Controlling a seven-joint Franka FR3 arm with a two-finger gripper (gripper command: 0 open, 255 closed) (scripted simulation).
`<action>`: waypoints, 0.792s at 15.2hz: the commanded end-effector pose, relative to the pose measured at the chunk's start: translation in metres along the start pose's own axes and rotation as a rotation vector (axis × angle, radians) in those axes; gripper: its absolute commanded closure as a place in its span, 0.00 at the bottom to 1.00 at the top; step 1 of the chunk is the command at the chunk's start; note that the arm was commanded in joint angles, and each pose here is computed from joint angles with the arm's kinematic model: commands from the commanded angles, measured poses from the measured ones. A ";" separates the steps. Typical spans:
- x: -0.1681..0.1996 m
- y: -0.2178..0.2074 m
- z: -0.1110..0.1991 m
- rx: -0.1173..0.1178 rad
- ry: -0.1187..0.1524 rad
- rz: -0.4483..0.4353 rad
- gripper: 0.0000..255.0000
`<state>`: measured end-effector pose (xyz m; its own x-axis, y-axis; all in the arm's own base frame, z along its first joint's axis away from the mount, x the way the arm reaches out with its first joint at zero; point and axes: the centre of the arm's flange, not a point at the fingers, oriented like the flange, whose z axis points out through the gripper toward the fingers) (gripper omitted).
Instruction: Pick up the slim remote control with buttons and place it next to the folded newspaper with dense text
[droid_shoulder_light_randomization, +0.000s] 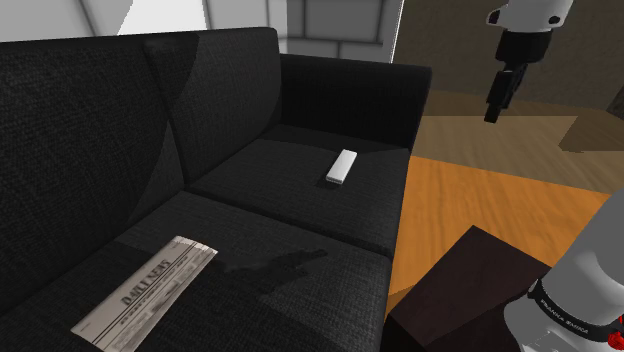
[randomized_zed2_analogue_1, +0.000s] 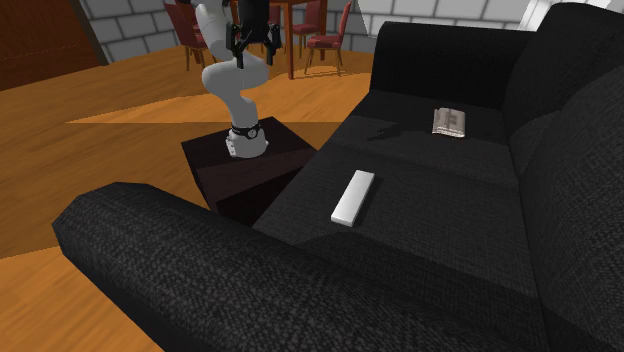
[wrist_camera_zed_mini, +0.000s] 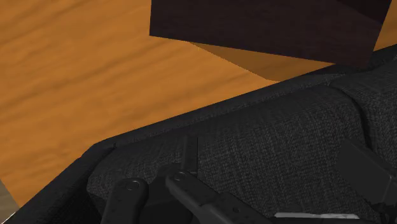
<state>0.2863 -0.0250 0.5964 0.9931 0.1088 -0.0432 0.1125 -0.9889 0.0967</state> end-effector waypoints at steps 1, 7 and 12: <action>0.000 0.000 0.000 0.000 0.000 0.000 0.00; 0.058 -0.032 0.039 0.026 0.004 0.179 0.00; 0.110 -0.051 0.071 0.047 0.008 0.327 0.00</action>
<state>0.3787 0.0257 0.5267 0.9832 -0.1820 -0.0131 -0.1808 -0.9815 0.0631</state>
